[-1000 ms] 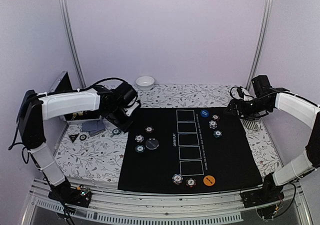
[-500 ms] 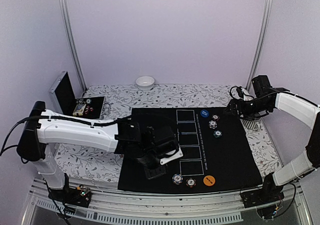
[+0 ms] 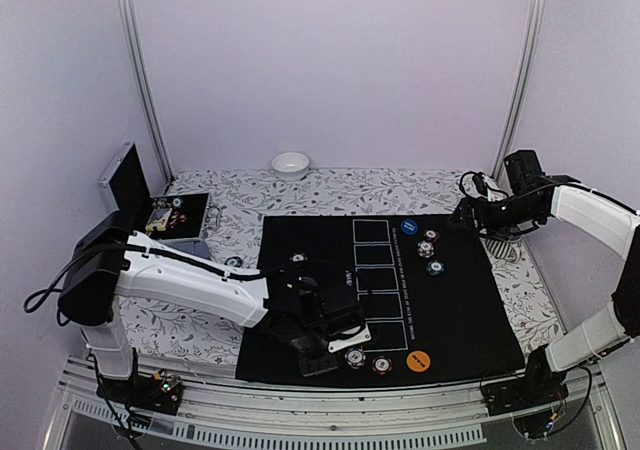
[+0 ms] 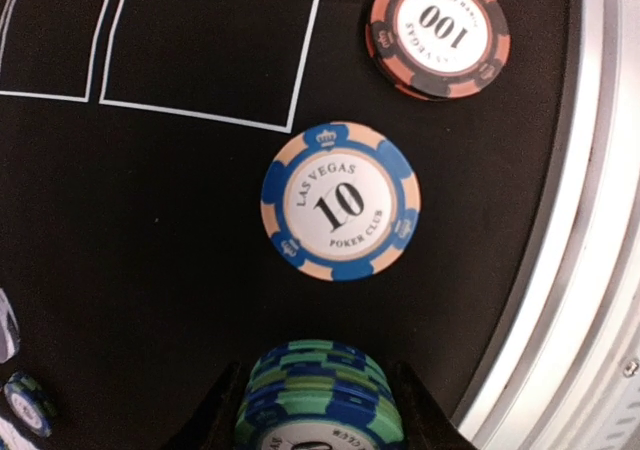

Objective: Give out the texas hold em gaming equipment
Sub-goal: Place the poker chips pile at the big blind area, then pick up the pile of poker chips from the pile of poker chips.

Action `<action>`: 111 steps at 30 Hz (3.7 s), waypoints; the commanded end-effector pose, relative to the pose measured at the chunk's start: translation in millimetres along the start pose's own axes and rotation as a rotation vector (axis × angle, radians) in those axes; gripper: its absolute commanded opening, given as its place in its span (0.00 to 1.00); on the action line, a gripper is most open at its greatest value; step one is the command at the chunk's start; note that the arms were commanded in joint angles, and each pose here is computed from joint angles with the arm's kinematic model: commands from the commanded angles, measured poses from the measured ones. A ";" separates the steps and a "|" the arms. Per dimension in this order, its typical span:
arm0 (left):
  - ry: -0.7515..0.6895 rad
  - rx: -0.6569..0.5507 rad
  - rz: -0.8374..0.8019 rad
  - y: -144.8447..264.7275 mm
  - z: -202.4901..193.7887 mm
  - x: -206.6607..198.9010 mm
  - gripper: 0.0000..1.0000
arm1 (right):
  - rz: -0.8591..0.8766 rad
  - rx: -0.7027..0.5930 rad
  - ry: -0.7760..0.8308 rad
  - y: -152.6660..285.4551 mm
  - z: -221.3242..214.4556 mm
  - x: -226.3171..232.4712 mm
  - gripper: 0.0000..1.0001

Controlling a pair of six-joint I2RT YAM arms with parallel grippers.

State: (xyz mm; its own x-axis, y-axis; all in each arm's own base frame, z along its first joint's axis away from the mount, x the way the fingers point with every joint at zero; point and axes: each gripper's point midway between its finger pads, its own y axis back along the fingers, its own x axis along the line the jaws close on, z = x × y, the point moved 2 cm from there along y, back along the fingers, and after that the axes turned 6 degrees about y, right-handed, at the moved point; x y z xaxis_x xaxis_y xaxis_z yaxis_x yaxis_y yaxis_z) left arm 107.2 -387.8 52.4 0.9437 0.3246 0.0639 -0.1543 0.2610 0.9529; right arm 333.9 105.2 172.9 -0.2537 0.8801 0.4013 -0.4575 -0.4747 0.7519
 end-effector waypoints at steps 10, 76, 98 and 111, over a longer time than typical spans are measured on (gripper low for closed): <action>0.071 0.010 -0.062 -24.8 -11.8 17.0 0.00 | 0.021 -0.024 0.032 7.7 5.1 8.2 0.99; 0.082 -0.083 0.145 20.2 10.4 67.0 0.98 | 0.057 -0.026 0.041 9.0 7.7 14.4 0.99; 1.050 -0.134 0.380 87.4 -115.8 338.6 0.98 | 0.037 -0.044 0.051 14.5 7.9 13.7 0.99; 1.053 0.034 0.325 19.7 -147.5 322.6 0.83 | 0.028 -0.036 0.048 11.4 6.1 10.9 0.99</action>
State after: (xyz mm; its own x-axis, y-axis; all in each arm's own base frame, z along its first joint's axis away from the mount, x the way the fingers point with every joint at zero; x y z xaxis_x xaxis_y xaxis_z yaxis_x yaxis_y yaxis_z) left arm 367.8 -138.6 58.0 0.1282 0.9887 0.0777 -0.3410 -0.0296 0.9396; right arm 330.5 108.7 183.6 -0.2908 0.8648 0.4094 -0.4684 -0.5018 0.7272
